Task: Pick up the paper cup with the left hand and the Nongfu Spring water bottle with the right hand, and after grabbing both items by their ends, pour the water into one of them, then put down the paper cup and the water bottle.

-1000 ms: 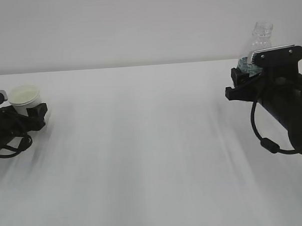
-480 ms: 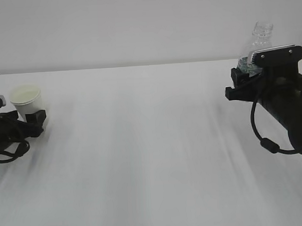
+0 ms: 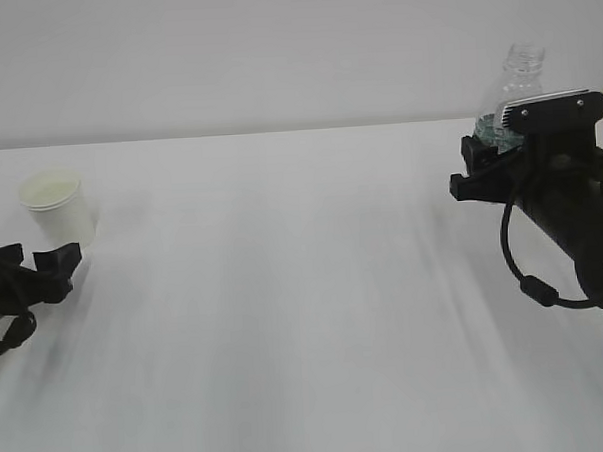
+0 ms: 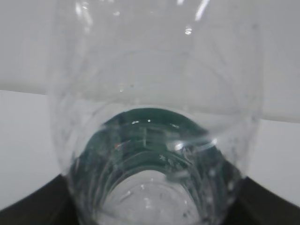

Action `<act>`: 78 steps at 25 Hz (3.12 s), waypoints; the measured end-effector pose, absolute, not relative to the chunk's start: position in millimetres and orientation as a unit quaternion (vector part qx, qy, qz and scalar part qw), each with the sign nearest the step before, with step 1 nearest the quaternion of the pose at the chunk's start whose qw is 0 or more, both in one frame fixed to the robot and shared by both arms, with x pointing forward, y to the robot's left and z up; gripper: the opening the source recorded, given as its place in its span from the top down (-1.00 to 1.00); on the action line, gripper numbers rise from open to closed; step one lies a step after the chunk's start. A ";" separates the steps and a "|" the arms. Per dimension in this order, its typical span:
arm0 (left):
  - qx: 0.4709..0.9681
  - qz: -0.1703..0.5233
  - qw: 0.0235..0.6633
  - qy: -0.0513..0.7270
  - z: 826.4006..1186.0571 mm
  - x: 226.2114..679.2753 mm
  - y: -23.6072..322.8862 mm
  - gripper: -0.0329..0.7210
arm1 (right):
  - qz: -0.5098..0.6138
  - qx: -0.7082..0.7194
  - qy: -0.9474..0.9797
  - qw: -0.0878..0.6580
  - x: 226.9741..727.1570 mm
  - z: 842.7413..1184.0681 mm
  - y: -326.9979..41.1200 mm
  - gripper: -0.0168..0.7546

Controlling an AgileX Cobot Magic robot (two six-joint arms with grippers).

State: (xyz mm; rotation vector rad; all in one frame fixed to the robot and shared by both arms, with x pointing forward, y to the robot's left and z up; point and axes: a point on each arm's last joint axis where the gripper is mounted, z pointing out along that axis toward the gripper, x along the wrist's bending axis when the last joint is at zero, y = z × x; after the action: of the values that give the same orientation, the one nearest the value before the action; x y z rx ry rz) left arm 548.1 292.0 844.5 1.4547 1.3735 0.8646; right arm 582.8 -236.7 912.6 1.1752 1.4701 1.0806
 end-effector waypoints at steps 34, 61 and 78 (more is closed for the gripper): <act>0.677 0.288 0.534 0.417 869.7 533.1 223.7 -0.65 | 0.428 0.486 0.609 0.458 593.6 890.9 -234.6 -0.22; 0.676 0.287 0.533 0.419 869.5 532.0 224.1 -0.57 | 0.412 0.497 0.621 0.444 601.3 851.5 -233.3 -0.22; 0.674 0.289 0.532 0.422 869.6 532.4 224.7 -0.57 | 0.443 0.494 0.607 0.438 601.9 854.7 -230.2 -0.31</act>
State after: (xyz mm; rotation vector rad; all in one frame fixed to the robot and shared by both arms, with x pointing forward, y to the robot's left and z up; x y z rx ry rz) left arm 532.4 224.7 869.6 1.6079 1.0073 0.6900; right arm 601.9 -230.2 854.7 1.2268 1.5079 1.1018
